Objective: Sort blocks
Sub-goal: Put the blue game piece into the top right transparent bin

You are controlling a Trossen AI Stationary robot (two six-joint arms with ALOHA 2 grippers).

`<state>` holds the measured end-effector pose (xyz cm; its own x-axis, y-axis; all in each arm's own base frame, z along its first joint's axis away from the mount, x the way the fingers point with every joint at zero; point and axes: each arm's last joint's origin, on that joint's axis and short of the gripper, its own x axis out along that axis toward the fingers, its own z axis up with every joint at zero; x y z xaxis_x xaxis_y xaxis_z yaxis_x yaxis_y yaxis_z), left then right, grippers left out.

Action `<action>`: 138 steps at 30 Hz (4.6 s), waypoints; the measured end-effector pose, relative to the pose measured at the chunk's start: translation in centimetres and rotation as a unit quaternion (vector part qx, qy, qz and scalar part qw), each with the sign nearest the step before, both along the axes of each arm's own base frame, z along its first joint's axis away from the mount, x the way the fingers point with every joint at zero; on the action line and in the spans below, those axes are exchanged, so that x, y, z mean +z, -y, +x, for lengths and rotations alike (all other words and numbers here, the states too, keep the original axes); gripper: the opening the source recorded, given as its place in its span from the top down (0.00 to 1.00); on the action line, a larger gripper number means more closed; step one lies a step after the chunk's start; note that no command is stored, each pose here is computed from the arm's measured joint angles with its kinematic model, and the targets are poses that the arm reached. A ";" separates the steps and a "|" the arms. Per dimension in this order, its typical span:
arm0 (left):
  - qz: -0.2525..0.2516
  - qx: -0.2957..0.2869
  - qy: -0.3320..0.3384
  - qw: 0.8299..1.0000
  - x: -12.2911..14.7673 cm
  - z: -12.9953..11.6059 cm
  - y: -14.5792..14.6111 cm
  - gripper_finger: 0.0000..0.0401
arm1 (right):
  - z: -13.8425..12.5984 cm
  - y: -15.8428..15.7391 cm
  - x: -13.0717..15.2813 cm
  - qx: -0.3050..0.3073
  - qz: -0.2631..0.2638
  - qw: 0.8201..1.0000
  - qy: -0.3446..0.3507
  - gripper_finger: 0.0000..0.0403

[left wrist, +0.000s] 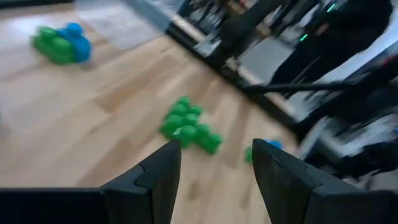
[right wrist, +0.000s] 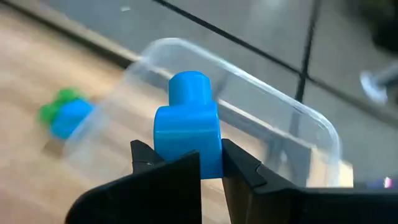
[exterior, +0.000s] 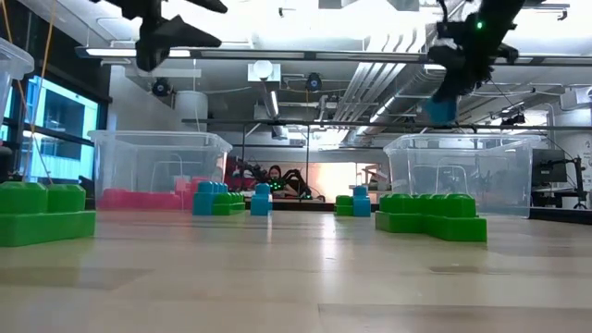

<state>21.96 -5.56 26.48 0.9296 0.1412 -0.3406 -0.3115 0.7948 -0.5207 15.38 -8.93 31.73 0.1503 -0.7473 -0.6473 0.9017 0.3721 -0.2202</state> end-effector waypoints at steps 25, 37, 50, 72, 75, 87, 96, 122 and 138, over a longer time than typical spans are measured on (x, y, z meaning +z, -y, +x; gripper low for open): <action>-0.034 -0.002 0.071 0.997 -0.9 -0.1 2.9 0.54 | -2.6 3.1 0.5 -0.005 0.166 0.970 0.176 0.40; -0.010 0.007 0.076 0.997 -0.9 0.4 2.5 0.54 | 0.7 -6.1 3.0 0.210 0.229 0.901 0.303 0.54; -0.022 -0.034 0.091 0.995 -0.5 1.3 0.3 0.54 | 6.8 -19.6 -2.6 0.355 0.352 0.853 0.152 0.97; -0.034 -0.015 0.092 0.995 -0.5 1.3 0.2 0.54 | 6.7 -30.4 -13.2 0.511 0.455 0.715 -0.145 1.00; -0.033 -0.015 0.091 0.995 -0.5 1.3 0.2 0.54 | 7.0 -30.2 -13.2 0.526 0.443 0.713 -0.136 1.00; -0.028 -0.014 0.072 0.997 -0.9 1.2 0.2 0.54 | 7.9 -29.3 -13.2 0.566 0.373 0.723 -0.131 1.00; -0.025 -0.013 0.066 0.997 -1.0 1.2 0.2 0.54 | 6.1 -27.2 -13.8 0.549 0.335 0.714 -0.277 1.00; -0.022 -0.014 0.054 0.998 -1.2 1.2 0.2 0.54 | 4.2 -27.0 -7.7 0.610 0.328 0.686 -0.225 0.73; -0.033 0.000 0.044 0.998 -1.5 1.1 0.1 0.54 | 5.8 -29.3 -16.2 0.730 0.189 0.526 -0.393 0.39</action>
<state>23.06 -5.65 25.02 0.9564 0.1208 -0.2658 -0.2617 0.7584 -0.5970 21.15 20.33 15.57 -0.0392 -0.0013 -0.9992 -0.7204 0.6930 0.0273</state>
